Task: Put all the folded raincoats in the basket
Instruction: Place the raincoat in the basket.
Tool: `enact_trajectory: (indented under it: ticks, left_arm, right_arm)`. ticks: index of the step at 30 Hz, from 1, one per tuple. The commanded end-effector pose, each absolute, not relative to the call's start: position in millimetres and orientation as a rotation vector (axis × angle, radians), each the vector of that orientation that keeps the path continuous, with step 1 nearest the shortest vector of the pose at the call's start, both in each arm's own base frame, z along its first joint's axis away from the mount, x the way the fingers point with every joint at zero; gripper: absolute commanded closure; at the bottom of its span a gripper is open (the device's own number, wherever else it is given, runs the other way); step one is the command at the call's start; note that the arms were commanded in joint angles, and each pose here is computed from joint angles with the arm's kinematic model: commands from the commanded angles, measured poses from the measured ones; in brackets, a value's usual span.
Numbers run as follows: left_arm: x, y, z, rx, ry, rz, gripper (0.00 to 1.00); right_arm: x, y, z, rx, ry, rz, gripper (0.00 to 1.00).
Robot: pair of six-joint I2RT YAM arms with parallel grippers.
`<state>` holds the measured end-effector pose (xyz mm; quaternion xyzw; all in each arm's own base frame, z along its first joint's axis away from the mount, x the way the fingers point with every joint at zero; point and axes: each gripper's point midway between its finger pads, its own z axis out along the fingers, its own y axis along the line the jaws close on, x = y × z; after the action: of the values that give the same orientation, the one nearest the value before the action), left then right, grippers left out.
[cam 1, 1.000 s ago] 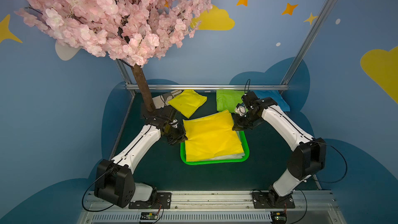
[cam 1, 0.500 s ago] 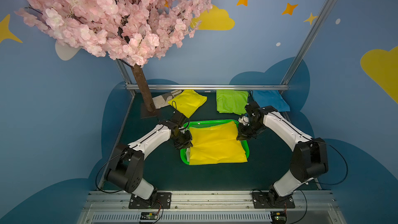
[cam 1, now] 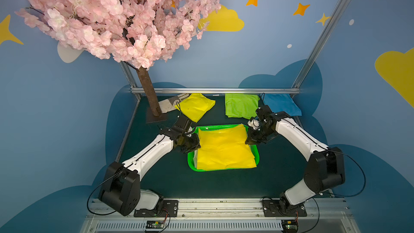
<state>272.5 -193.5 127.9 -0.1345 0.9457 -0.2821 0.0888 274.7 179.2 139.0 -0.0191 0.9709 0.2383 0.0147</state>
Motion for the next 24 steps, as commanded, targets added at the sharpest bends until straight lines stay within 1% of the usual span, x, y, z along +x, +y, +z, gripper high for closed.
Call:
enact_trajectory:
  ticks: [1, 7, 8, 10, 17, 18, 19, 20, 22, 23, 24]
  left_arm:
    - [276.8, -189.9, 131.5, -0.356, 2.776, -0.805, 0.98]
    - [283.9, -189.0, 111.2, -0.341, 2.799, -0.752, 0.98]
    - [288.0, -184.9, 106.1, -0.349, 2.795, -0.706, 0.98]
    - [291.5, -184.6, 99.9, -0.344, 2.794, -0.689, 0.98]
    - [287.2, -182.9, 92.2, -0.351, 2.796, -0.684, 0.98]
    - [286.4, -183.3, 92.6, -0.35, 2.797, -0.69, 0.97]
    - [285.6, -183.8, 93.3, -0.348, 2.798, -0.696, 0.9]
    - [284.9, -183.7, 93.7, -0.348, 2.798, -0.699, 0.83]
    - [282.9, -182.9, 96.4, -0.349, 2.803, -0.696, 0.64]
    - [283.0, -182.5, 99.8, -0.348, 2.802, -0.693, 0.56]
    - [282.1, -181.1, 104.6, -0.344, 2.805, -0.682, 0.51]
  right_arm:
    - [279.0, 179.3, 151.6, -0.102, 2.966, 0.732, 1.0]
    - [288.0, 176.4, 128.6, -0.088, 2.983, 0.683, 1.0]
    - [289.4, 176.1, 125.5, -0.09, 2.988, 0.674, 1.0]
    - [290.5, 176.0, 119.6, -0.09, 2.997, 0.659, 1.0]
    - [288.5, 177.4, 107.2, -0.091, 3.009, 0.66, 1.0]
    - [288.5, 177.7, 107.3, -0.092, 3.006, 0.663, 1.0]
    - [288.7, 177.5, 107.9, -0.091, 3.002, 0.661, 1.0]
    - [288.7, 177.5, 108.6, -0.091, 2.999, 0.659, 0.97]
    - [289.7, 176.4, 113.8, -0.086, 2.988, 0.654, 0.69]
    - [289.9, 175.8, 118.0, -0.088, 2.98, 0.649, 0.58]
    - [291.3, 175.0, 123.6, -0.094, 2.964, 0.64, 0.51]
